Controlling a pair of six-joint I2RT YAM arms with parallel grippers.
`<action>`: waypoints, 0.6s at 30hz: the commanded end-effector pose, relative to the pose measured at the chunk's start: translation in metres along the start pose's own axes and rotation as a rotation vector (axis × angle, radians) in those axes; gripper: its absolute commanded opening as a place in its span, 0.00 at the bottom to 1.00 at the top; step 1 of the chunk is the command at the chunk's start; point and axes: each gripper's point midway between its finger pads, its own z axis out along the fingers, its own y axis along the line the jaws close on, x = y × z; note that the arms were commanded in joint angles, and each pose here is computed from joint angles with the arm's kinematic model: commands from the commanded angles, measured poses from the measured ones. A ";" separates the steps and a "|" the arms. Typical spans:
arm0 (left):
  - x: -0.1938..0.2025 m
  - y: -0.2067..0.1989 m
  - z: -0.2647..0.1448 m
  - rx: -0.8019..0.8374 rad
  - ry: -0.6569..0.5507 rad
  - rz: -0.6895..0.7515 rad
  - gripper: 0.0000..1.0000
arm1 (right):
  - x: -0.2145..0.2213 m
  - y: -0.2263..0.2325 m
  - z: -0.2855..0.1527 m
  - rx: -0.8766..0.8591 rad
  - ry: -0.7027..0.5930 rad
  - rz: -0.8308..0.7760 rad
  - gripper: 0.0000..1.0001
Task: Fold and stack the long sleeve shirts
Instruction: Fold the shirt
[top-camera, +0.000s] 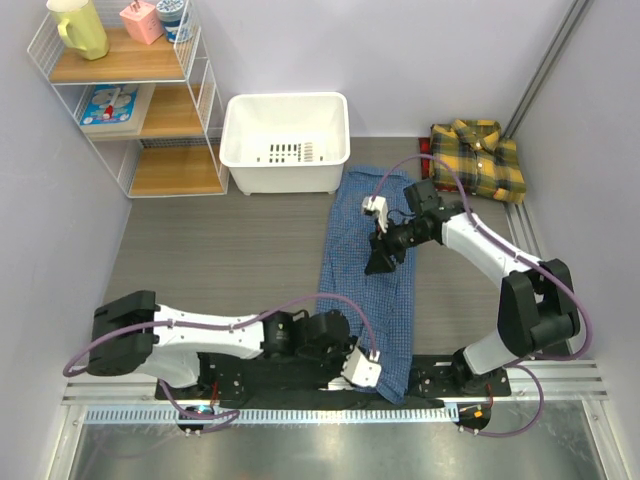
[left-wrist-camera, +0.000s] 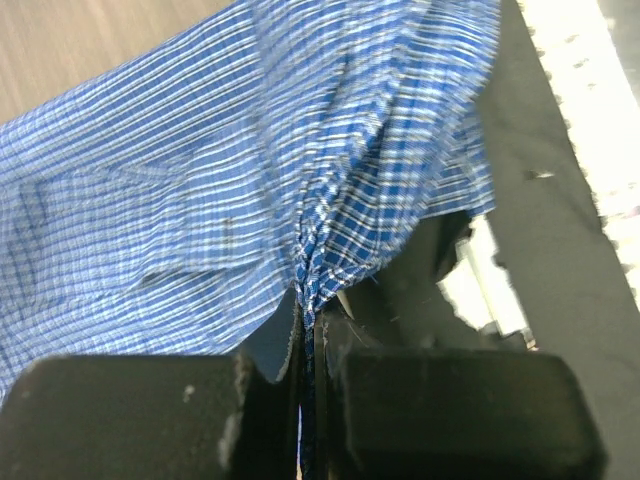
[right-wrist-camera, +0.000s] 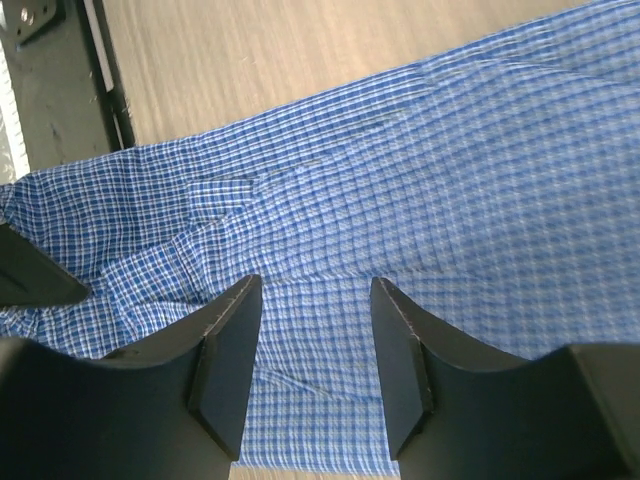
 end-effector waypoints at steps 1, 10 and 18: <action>-0.012 0.018 -0.014 0.080 -0.036 -0.074 0.00 | -0.022 -0.008 -0.026 -0.003 -0.044 0.008 0.55; 0.023 0.166 -0.006 0.108 -0.031 -0.234 0.00 | -0.020 -0.068 -0.085 0.040 -0.036 0.148 0.66; 0.096 0.291 0.002 -0.012 0.002 -0.490 0.55 | 0.004 -0.097 -0.095 0.056 -0.012 0.265 0.74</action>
